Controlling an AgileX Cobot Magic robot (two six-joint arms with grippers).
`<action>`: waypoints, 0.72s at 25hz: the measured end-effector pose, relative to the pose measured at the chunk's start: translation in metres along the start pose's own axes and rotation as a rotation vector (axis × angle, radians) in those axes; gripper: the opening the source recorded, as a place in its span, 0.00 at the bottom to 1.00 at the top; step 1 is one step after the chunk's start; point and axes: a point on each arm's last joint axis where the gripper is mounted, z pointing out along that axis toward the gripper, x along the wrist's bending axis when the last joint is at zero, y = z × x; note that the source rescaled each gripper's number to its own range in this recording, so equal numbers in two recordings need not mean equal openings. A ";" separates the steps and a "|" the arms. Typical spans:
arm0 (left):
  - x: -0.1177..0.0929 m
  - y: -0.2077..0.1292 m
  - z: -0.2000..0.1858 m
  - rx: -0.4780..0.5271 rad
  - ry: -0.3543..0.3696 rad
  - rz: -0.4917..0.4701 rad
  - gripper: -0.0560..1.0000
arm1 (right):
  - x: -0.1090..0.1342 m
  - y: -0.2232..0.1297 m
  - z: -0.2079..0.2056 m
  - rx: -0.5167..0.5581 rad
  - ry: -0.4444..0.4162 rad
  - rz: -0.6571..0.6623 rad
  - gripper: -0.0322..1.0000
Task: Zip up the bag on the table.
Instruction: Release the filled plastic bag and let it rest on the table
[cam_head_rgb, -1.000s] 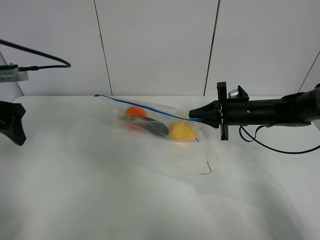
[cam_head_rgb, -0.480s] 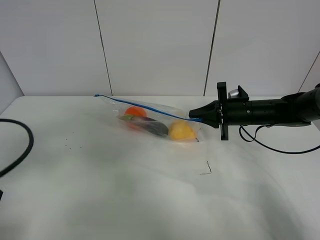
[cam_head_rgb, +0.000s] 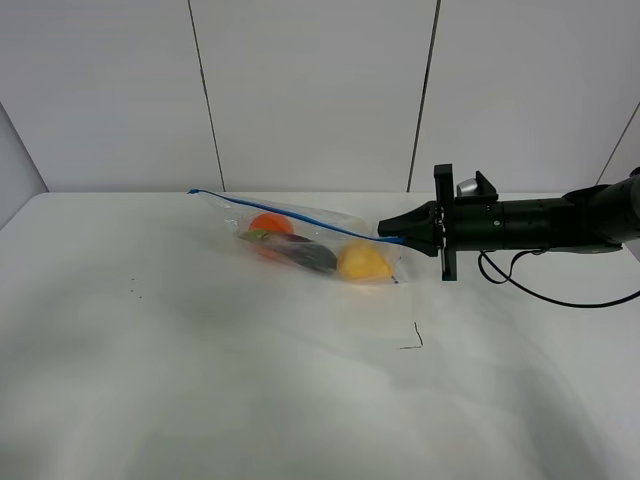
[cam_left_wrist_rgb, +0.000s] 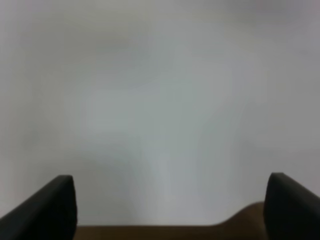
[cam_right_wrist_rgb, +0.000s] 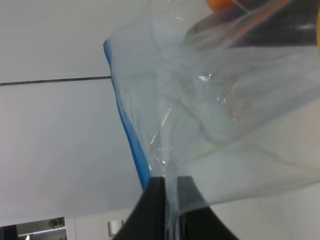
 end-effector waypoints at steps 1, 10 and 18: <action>0.000 -0.002 -0.004 -0.025 0.001 0.000 1.00 | 0.000 0.000 0.000 0.000 0.000 0.000 0.03; 0.000 -0.007 -0.012 -0.090 0.003 0.001 1.00 | 0.000 0.000 0.000 0.001 -0.001 0.000 0.03; -0.001 -0.007 -0.012 -0.091 -0.024 0.024 1.00 | 0.000 0.000 0.000 0.001 -0.001 0.000 0.03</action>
